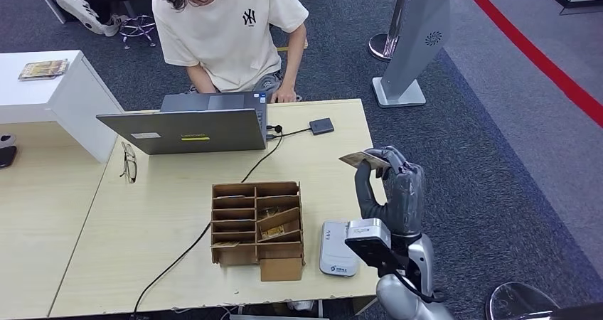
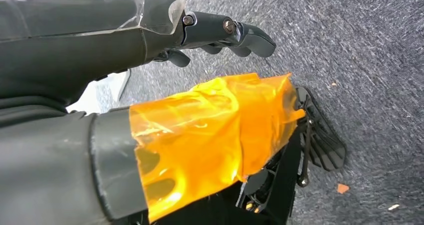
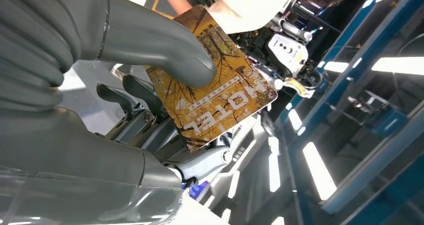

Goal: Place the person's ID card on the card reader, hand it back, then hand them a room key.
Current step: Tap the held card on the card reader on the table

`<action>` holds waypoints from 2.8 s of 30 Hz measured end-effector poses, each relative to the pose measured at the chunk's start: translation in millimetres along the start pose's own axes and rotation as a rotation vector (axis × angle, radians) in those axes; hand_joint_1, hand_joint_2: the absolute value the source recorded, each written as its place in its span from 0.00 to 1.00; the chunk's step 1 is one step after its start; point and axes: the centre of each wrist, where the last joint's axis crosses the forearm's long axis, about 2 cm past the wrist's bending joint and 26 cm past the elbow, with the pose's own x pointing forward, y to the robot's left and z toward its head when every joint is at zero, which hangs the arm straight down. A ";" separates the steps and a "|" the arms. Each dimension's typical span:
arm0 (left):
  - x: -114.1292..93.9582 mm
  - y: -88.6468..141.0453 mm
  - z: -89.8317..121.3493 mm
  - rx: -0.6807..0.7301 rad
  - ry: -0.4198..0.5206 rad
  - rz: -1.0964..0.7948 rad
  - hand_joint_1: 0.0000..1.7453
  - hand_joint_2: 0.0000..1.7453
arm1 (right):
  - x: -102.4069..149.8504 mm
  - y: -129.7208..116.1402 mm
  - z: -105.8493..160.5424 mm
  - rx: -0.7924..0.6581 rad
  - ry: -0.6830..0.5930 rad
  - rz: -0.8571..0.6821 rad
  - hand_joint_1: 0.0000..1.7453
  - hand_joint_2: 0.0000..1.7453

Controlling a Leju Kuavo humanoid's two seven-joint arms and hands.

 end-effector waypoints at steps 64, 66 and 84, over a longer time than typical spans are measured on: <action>6.3 -39.2 10.0 -0.041 0.093 0.222 0.00 0.00 | -23.3 33.2 131.7 0.323 0.629 -0.240 1.00 1.00; 6.1 -40.6 10.5 -0.041 0.102 0.217 0.00 0.00 | -25.2 34.9 133.1 0.345 0.628 -0.206 1.00 1.00; -1.5 -31.2 10.7 -0.006 0.120 0.180 0.00 0.00 | -35.4 38.4 145.1 0.445 0.625 -0.041 1.00 1.00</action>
